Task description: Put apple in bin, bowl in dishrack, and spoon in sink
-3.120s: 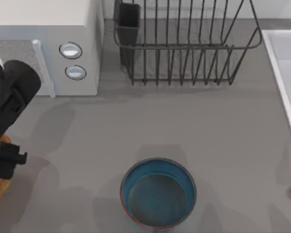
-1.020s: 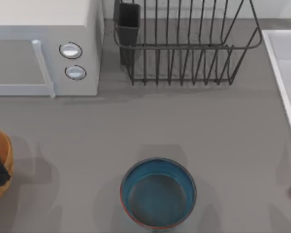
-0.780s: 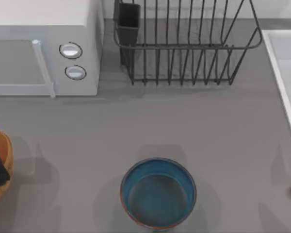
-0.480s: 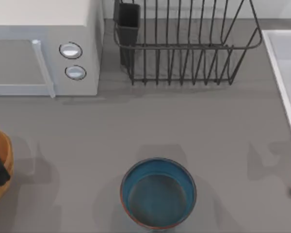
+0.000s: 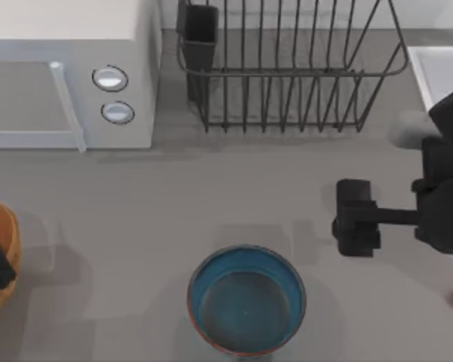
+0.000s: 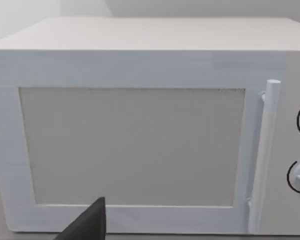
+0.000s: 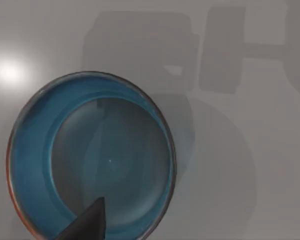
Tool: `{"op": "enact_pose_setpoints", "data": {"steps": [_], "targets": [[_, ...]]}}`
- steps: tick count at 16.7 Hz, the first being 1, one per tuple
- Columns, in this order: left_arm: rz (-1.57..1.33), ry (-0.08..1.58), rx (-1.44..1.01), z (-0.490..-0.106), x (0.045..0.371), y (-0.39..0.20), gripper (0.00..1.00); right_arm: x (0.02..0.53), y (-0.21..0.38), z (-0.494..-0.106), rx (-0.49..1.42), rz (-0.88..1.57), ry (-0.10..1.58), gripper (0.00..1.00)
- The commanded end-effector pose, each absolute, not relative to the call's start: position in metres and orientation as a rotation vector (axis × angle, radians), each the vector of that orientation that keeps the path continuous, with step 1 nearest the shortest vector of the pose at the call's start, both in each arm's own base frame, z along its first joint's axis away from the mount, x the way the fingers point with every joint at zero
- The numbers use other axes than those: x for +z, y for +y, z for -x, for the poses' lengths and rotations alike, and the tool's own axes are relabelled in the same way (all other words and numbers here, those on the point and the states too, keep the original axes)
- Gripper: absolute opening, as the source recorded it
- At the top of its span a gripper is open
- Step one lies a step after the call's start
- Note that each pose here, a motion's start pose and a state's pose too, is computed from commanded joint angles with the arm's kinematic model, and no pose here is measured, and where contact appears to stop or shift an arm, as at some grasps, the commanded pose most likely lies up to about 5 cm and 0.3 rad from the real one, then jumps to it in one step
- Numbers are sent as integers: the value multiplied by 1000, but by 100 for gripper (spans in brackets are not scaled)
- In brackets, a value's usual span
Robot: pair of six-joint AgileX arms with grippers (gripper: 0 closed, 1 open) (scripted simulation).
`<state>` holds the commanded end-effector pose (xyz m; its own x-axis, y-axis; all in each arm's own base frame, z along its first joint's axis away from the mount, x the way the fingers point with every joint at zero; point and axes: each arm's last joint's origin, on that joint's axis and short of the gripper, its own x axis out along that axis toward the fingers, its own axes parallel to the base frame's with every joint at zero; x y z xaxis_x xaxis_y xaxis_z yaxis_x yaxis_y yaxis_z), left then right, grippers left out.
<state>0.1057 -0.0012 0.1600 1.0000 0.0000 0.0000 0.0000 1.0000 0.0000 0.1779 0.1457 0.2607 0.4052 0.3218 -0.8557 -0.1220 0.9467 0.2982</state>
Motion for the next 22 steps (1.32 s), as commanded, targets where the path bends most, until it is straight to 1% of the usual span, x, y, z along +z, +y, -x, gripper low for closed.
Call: {"op": "enact_pose_setpoints", "data": {"steps": [4, 8, 11, 17, 19, 22], "targets": [[0, 0, 0, -106, 160, -1, 100, 253, 202, -203, 161, -111, 1377, 100], [0, 0, 0, -106, 160, -1, 100, 235, 238, -223, 38, -32, 1528, 100], [0, 0, 0, -106, 160, -1, 100, 229, 247, -230, -6, -9, 1569, 100], [0, 0, 0, -106, 160, -1, 100, 228, 246, -231, -10, -11, 1570, 100], [0, 0, 0, -106, 160, -1, 100, 217, 247, -231, -11, -7, 1573, 100], [0, 0, 0, -106, 160, -1, 100, 185, 250, -233, -6, -8, 1569, 100]]}}
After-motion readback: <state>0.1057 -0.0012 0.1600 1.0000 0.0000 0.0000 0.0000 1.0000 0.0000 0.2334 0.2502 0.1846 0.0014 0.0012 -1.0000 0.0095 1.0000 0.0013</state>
